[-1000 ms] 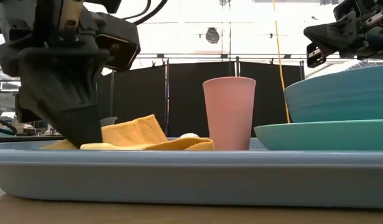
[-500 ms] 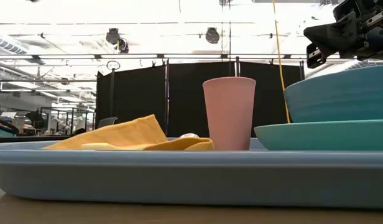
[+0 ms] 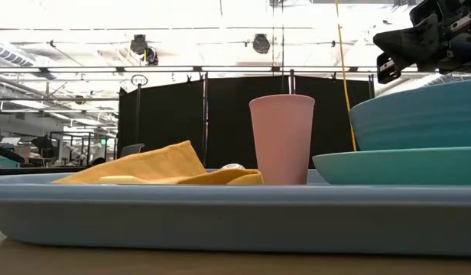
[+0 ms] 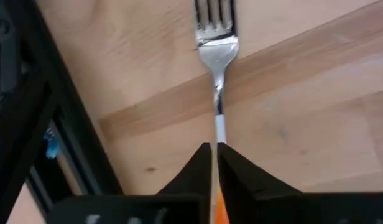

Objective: Set up tray
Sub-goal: Put the orange fork on top of the yellow table napkin to the left side of the yellow table knife

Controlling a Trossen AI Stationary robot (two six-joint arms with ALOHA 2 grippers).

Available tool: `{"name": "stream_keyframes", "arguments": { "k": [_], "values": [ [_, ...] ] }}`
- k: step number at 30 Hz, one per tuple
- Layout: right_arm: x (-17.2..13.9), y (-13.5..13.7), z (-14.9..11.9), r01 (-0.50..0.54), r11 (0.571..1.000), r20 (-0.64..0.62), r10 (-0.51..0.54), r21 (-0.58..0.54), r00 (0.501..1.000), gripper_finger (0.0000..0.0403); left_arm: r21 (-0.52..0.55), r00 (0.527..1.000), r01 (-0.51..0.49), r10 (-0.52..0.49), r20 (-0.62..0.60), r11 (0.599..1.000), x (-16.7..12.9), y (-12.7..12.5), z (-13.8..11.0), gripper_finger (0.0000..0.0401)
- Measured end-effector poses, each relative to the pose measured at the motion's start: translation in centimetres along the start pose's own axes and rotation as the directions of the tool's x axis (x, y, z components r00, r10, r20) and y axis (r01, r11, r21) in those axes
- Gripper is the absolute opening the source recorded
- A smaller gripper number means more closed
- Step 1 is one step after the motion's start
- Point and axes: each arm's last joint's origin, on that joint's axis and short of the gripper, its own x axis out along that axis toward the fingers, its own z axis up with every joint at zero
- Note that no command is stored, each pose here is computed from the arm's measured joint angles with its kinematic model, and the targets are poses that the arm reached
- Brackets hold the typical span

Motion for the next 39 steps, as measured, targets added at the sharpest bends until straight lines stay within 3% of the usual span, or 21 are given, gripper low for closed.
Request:
{"name": "stream_keyframes", "arguments": {
  "k": [6, 13, 16, 19, 24, 36, 39],
  "values": [
    [0.0, 0.0, 0.0, 0.001, 1.0, 0.0, -0.001, 0.0, 1.0, 0.0, 0.069, 0.995, 0.085, -0.088, 0.047, 0.994, 0.0, -0.5, -0.1, 0.0119],
    [0.0, 0.0, -0.1, 0.001, 1.0, -0.005, -0.001, 0.003, 1.0, 0.0, 0.048, 0.997, 0.06, -0.062, 0.043, 0.997, 0.5, -0.2, -0.1, 0.0263],
    [0.0, 0.0, -0.1, 0.001, 1.0, -0.006, -0.001, 0.004, 1.0, 0.0, 0.045, 0.997, 0.068, -0.07, 0.044, 0.997, 1.5, 0.2, -0.6, 0.0299],
    [0.0, 0.0, -0.1, 0.001, 1.0, -0.007, -0.001, 0.004, 1.0, 0.0, 0.043, 0.995, 0.098, -0.1, 0.03, 0.994, 2.7, 0.5, -1.0, 0.031],
    [0.0, 0.0, 0.0, 0.001, 1.0, -0.003, -0.001, 0.002, 1.0, 0.0, 0.065, 0.99, 0.143, -0.143, 0.008, 0.988, 3.8, 0.5, -1.1, 0.0277],
    [0.0, 0.0, 0.0, 0.001, 1.0, -0.001, -0.001, 0.001, 1.0, 0.0, 0.061, 0.983, 0.17, -0.165, -0.077, 0.984, 4.3, -0.7, -0.1, 0.0032],
    [0.0, 0.0, 0.0, 0.002, 1.0, -0.004, -0.002, 0.002, 1.0, 0.0, 0.04, 0.982, 0.168, -0.164, -0.095, 0.985, 4.3, -1.0, 0.3, 0.0016]
  ]
}}
